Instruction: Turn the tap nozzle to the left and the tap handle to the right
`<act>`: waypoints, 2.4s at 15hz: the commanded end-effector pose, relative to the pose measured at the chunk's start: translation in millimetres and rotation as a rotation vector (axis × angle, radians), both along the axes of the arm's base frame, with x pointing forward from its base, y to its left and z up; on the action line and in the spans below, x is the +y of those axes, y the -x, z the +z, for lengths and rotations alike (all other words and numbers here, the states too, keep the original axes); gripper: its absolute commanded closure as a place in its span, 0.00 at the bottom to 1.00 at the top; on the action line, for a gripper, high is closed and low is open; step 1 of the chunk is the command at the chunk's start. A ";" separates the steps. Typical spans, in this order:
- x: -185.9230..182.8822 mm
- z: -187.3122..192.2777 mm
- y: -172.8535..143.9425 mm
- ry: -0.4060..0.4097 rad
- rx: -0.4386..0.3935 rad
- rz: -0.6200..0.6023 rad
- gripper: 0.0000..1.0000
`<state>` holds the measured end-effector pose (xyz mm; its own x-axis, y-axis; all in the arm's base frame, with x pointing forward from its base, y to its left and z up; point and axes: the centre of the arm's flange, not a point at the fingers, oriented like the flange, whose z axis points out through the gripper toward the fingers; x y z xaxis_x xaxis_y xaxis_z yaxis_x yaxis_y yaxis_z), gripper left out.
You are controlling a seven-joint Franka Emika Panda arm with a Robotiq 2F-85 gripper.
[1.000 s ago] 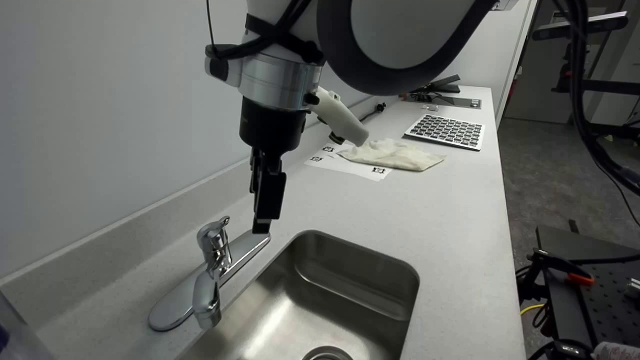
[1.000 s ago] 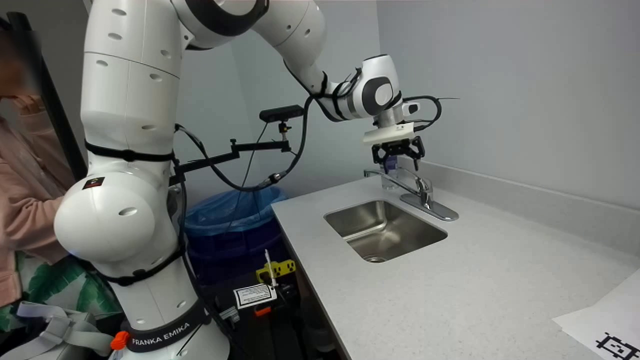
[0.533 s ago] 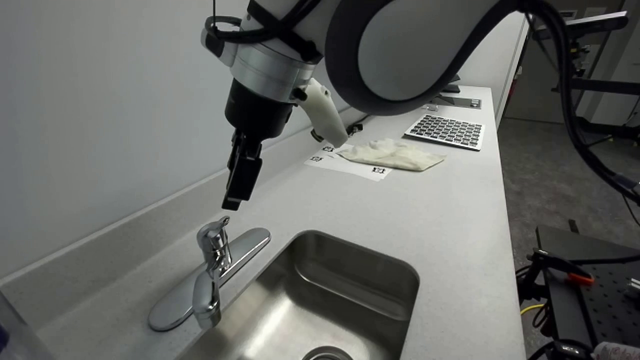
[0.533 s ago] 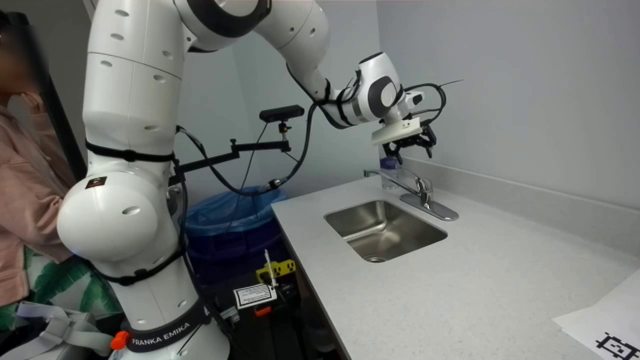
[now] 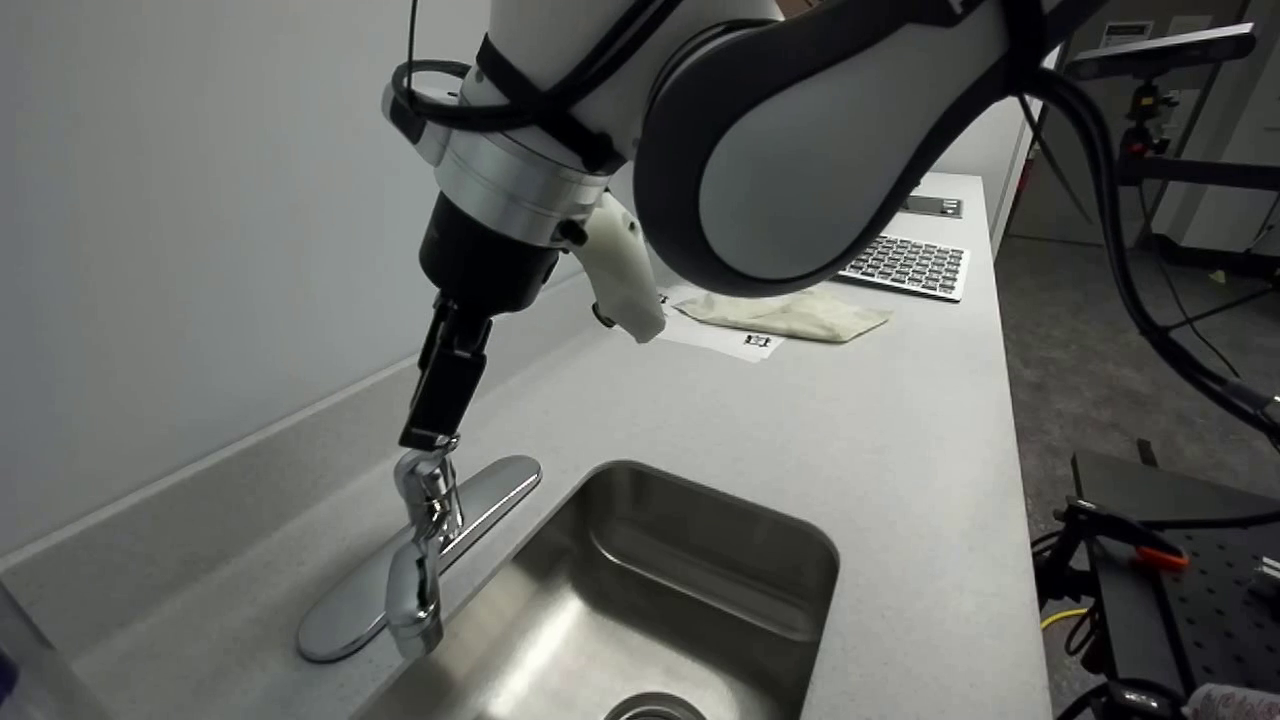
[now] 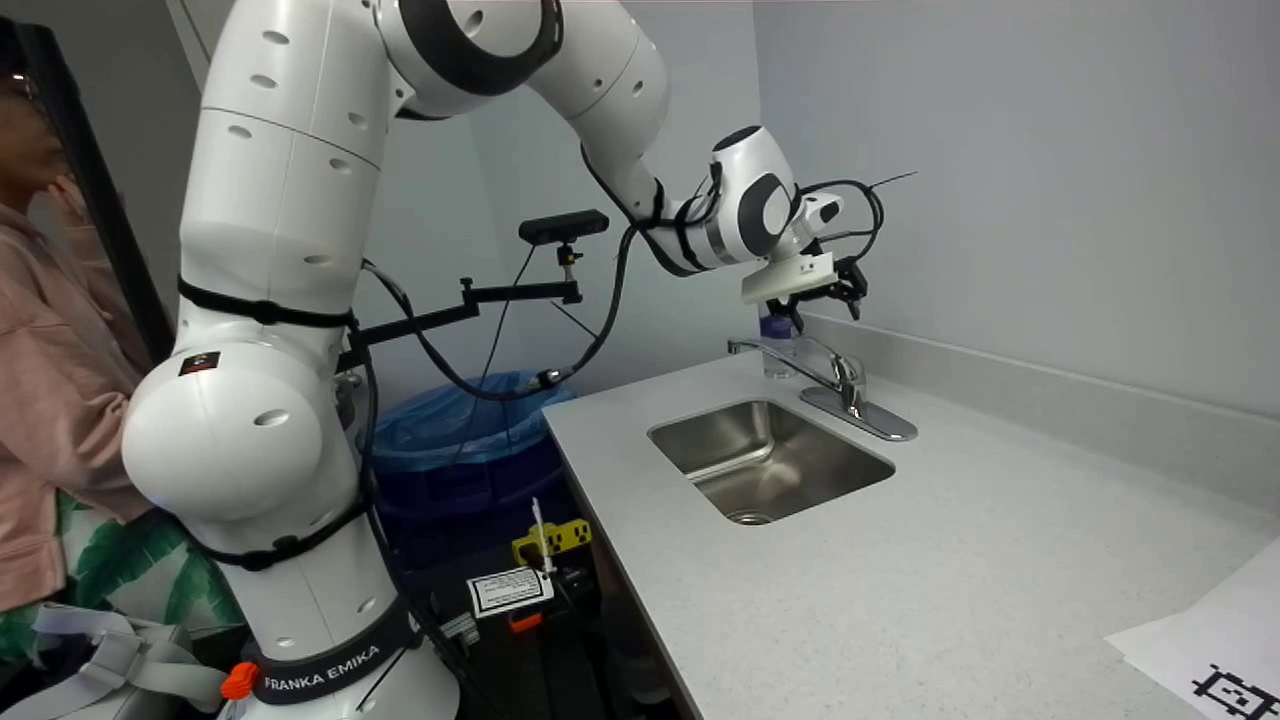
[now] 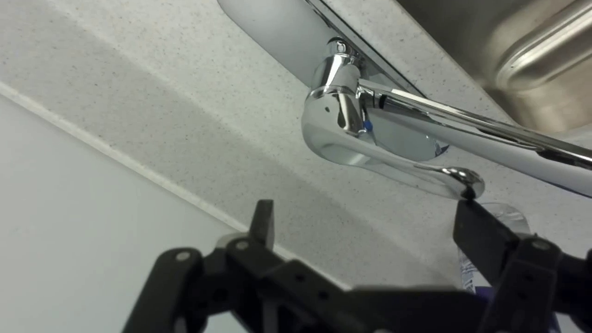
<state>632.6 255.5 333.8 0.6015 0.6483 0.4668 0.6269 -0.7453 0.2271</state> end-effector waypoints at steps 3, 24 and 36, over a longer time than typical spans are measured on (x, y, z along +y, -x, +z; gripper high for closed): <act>3.0 -12.3 1.1 0.001 0.001 -0.015 0.00; -45.4 -42.5 27.1 0.036 0.135 -0.070 0.00; -60.2 49.6 58.6 0.006 0.124 -0.080 0.00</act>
<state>599.0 214.3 362.3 0.6980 0.5983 0.3935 0.5817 -0.7942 0.1759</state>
